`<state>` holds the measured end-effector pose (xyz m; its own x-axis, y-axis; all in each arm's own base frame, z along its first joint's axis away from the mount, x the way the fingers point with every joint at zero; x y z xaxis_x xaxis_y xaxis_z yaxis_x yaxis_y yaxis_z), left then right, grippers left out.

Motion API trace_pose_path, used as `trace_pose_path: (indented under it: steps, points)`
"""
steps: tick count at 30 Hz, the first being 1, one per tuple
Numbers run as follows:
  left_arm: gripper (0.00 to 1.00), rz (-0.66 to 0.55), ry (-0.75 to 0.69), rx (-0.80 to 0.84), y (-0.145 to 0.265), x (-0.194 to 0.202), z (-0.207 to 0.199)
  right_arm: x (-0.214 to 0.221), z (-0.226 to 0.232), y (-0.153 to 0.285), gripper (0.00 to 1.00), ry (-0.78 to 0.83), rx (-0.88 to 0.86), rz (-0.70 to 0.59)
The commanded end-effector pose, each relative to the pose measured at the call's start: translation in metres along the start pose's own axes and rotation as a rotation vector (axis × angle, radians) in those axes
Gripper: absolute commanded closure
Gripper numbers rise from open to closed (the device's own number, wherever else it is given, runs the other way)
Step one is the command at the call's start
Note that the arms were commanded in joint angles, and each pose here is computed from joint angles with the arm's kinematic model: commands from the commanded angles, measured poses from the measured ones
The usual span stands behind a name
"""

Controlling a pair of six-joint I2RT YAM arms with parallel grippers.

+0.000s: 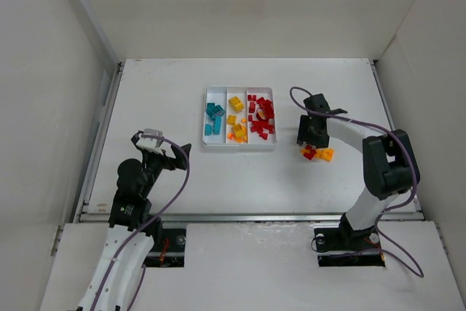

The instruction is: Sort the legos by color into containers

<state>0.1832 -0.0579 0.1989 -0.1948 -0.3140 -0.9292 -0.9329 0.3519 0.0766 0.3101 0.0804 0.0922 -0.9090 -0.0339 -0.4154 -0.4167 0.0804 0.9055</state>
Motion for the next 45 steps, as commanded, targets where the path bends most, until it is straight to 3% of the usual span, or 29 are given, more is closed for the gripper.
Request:
trace_pose_path:
  steps: [1,6,14,17,22,27,32,37,40,42,45]
  points:
    - [0.01,-0.049,0.003,0.011,0.0,-0.008,-0.002,-0.003,-0.002,0.0,0.36,-0.027,0.01,-0.021]
    - [0.01,-0.057,-0.008,0.014,0.0,-0.01,-0.003,-0.001,-0.003,0.001,0.47,-0.026,0.012,-0.012]
    - [0.01,-0.058,-0.008,0.014,0.001,-0.01,-0.003,-0.001,-0.003,0.001,0.85,-0.026,0.012,-0.012]
    - [0.01,-0.058,-0.008,0.014,0.001,-0.01,-0.003,-0.008,-0.002,0.005,0.94,-0.023,0.005,-0.043]
    - [0.01,-0.058,-0.008,0.014,0.001,-0.01,-0.003,-0.04,0.001,0.045,0.99,-0.01,-0.035,-0.208]
    - [0.01,-0.058,-0.008,0.014,0.001,-0.01,-0.003,-0.062,0.061,0.1,1.0,0.175,-0.093,-0.441]
    - [0.01,-0.058,-0.008,0.014,0.001,-0.01,-0.003,-0.059,0.108,0.079,1.0,0.321,-0.172,-0.351]
    - [0.01,-0.058,-0.008,0.014,0.001,-0.01,-0.003,-0.054,0.134,0.057,0.9,0.388,-0.223,-0.264]
    - [0.01,-0.058,-0.008,0.014,0.001,-0.01,-0.003,-0.056,0.141,0.058,0.6,0.408,-0.245,-0.26]
    - [0.01,-0.054,-0.008,0.022,0.001,-0.009,-0.003,-0.058,0.143,0.061,0.36,0.417,-0.261,-0.266]
    - [0.01,-0.054,-0.017,0.022,0.001,-0.009,-0.003,-0.059,0.142,0.073,0.27,0.414,-0.291,-0.286]
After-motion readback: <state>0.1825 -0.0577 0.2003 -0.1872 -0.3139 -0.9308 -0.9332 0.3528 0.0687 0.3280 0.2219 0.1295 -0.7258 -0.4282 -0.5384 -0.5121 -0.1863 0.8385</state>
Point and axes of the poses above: each gripper's point midway between its finger pads, its own y axis back along the fingers, its own z axis along the line the jaws close on, x = y × z, the point moved 7 cm from there along y, back along the fingers, and after that the axes turned 13 degrees about y, right-handed, at the moved point
